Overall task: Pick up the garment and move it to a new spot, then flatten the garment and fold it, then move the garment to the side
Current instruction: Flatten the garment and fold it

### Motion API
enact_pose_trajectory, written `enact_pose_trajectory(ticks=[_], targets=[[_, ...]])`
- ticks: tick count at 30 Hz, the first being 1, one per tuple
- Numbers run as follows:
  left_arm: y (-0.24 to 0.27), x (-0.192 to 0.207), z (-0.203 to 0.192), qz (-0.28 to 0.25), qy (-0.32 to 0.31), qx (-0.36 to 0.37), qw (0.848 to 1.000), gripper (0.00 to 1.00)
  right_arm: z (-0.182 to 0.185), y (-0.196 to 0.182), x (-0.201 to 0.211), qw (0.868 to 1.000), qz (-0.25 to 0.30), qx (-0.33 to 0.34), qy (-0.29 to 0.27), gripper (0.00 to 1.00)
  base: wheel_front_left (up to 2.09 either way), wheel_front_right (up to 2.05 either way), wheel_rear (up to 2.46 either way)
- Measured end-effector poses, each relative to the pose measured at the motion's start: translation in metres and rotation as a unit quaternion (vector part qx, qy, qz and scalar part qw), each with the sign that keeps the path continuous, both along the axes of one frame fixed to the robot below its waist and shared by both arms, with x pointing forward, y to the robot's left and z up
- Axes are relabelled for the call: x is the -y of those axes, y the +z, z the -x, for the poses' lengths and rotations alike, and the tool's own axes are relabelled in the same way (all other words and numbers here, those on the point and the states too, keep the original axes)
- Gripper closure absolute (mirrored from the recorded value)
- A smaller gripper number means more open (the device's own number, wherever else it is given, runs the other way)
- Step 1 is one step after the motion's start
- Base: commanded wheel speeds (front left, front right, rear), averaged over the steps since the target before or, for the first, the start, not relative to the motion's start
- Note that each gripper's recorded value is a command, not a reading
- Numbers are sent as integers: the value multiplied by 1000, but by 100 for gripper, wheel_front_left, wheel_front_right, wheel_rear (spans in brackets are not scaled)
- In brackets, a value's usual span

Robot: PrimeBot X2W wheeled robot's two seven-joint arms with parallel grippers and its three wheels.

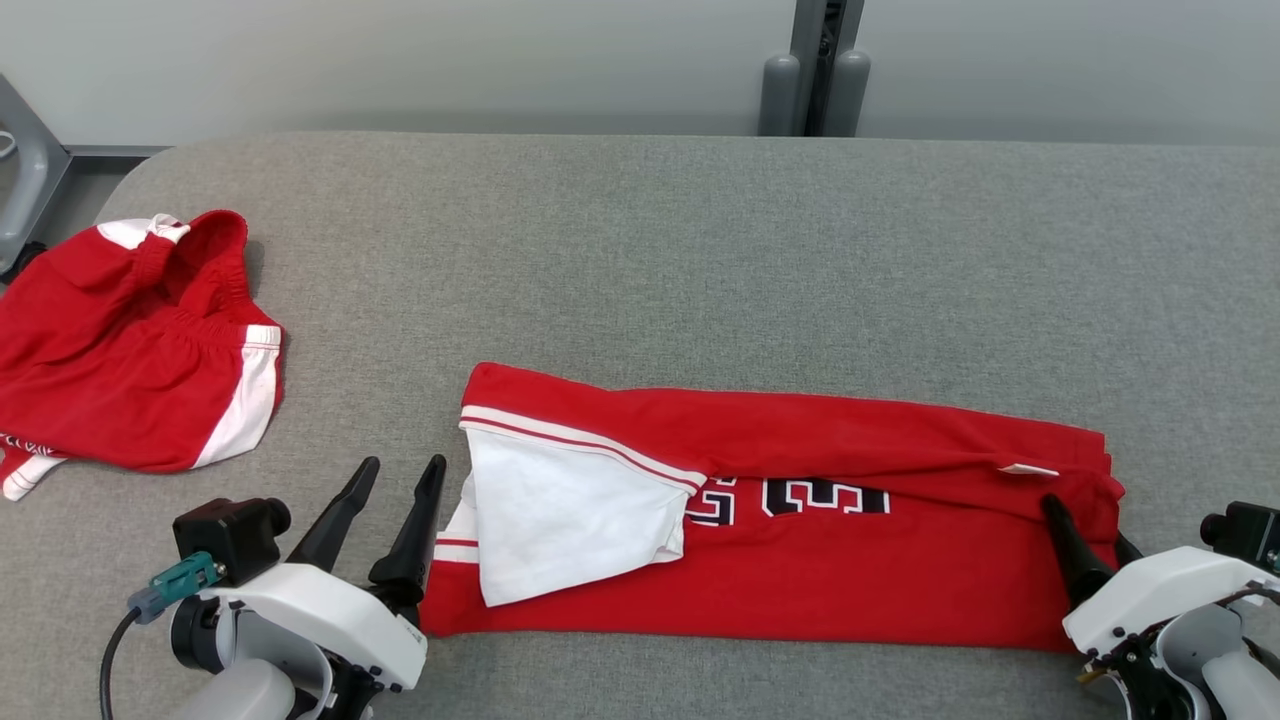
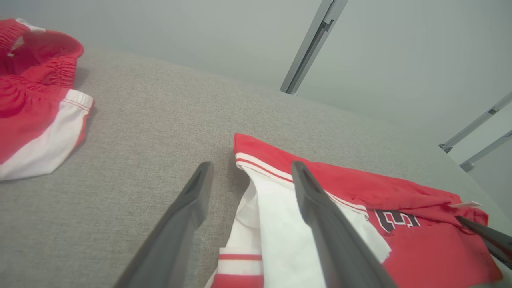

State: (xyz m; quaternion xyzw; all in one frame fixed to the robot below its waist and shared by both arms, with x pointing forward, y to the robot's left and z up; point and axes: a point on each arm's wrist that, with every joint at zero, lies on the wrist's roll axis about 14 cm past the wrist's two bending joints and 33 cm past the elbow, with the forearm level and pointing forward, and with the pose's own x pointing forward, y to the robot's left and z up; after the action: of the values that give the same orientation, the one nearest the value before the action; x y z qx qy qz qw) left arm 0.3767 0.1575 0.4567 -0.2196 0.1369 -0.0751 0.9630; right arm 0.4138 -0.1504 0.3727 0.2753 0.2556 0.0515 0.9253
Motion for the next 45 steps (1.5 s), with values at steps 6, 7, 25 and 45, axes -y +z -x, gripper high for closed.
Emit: enact_pose_trajectory(ticks=[6, 7, 25, 45], targets=[[1, -3, 0, 0, 4, 2, 1000, 0, 1, 0, -5, 1000, -9, -1, 0, 100, 0, 0, 0], [1, -3, 0, 0, 5, 2, 1000, 0, 2, 0, -6, 1000, -11, 1, 0, 100, 0, 0, 0], [21, 0, -8, -42, 8, 58, 997, 0, -11, 42, 46, 993, 16, 100, -62, 100, 0, 0, 0], [38, -21, 15, -49, 66, 112, 990, 0, -35, 117, 43, 977, 55, 205, -10, 100, 0, 0, 0]])
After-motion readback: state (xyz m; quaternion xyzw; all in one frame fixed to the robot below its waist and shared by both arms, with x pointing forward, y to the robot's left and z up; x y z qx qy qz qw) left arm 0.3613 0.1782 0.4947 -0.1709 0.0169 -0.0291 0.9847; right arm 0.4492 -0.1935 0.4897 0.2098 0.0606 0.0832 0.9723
